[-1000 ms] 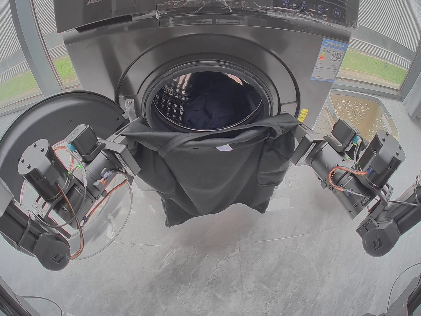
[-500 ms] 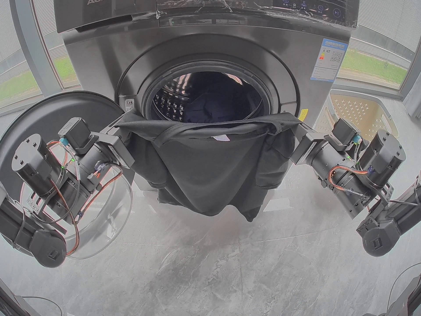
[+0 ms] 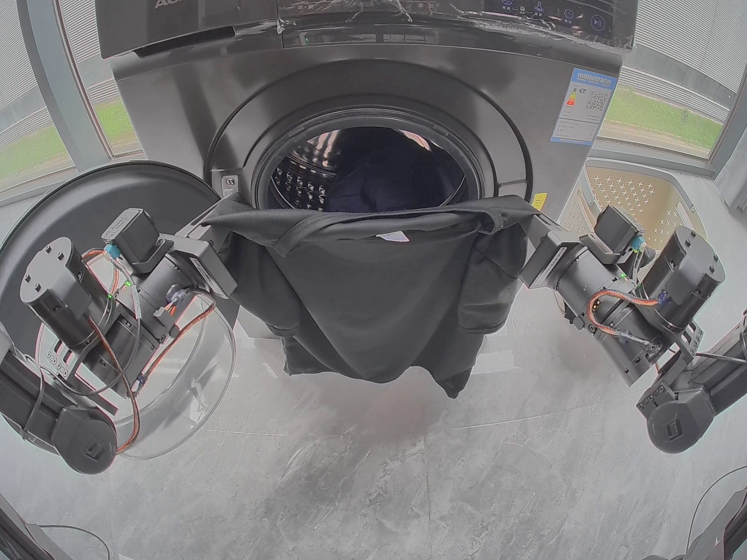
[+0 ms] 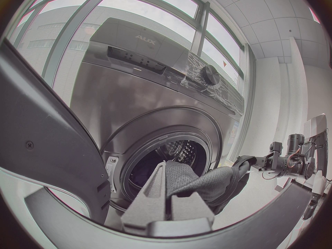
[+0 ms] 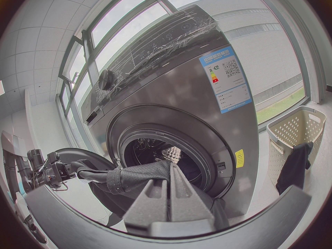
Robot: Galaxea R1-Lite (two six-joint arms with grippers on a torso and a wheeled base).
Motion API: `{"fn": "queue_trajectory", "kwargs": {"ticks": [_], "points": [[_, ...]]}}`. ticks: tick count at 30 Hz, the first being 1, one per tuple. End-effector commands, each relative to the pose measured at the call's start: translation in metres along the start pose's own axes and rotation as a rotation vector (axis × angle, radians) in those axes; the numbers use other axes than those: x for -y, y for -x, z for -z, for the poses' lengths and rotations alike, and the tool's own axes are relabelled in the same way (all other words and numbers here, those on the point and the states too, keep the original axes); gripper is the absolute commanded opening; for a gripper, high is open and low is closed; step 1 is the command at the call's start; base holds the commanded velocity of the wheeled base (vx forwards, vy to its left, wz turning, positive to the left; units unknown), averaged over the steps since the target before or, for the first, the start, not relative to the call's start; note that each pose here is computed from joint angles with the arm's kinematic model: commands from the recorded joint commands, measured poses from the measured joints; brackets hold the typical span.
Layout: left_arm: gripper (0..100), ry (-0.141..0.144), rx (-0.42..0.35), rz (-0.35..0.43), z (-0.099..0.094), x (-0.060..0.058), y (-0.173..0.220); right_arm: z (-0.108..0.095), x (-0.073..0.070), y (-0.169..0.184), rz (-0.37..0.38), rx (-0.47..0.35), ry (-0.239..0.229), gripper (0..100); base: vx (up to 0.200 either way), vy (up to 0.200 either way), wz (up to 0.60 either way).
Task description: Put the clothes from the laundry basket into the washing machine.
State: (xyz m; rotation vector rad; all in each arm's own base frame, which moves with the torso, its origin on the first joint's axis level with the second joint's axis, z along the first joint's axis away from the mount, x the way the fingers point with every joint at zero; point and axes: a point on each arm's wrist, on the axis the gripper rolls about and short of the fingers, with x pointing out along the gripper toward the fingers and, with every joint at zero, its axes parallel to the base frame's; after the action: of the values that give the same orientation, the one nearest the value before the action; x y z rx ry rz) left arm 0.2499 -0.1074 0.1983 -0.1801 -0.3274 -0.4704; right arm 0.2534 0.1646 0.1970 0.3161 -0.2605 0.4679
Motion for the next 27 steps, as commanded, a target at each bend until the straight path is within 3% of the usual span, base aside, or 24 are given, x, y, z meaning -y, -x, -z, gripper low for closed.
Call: {"fn": "queue_trajectory", "kwargs": {"ticks": [1, 18, 20, 21, 23, 27], "points": [[0, 0.0, -0.001, 0.0, 0.0, 0.0, 0.0, -0.001, 0.0, 0.0, -0.001, 0.003, -0.001, 0, 0.0, 0.0, 0.0], [0, 0.003, -0.016, 0.01, 0.004, 0.003, 0.0, -0.001, 0.0, 0.001, -0.001, 0.0, 0.0, 0, 0.0, 0.0, 0.0], [0, 0.006, -0.026, 0.032, 0.007, 0.009, 0.0, 0.003, -0.002, 0.001, -0.005, -0.013, -0.003, 0, 0.0, 0.0, 0.0], [0, 0.023, -0.027, 0.077, 0.009, 0.022, -0.003, 0.01, -0.002, 0.004, -0.006, -0.043, -0.001, 0, 0.0, 0.0, 0.0], [0, 0.032, -0.02, 0.108, 0.008, 0.029, -0.004, 0.017, -0.004, 0.006, -0.014, -0.07, -0.002, 0, 0.0, 0.0, 0.0], [0, 0.041, -0.024, 0.14, 0.011, 0.038, -0.007, 0.022, -0.008, 0.007, -0.024, -0.087, -0.01, 0, 0.0, 0.0, 0.0]]}}
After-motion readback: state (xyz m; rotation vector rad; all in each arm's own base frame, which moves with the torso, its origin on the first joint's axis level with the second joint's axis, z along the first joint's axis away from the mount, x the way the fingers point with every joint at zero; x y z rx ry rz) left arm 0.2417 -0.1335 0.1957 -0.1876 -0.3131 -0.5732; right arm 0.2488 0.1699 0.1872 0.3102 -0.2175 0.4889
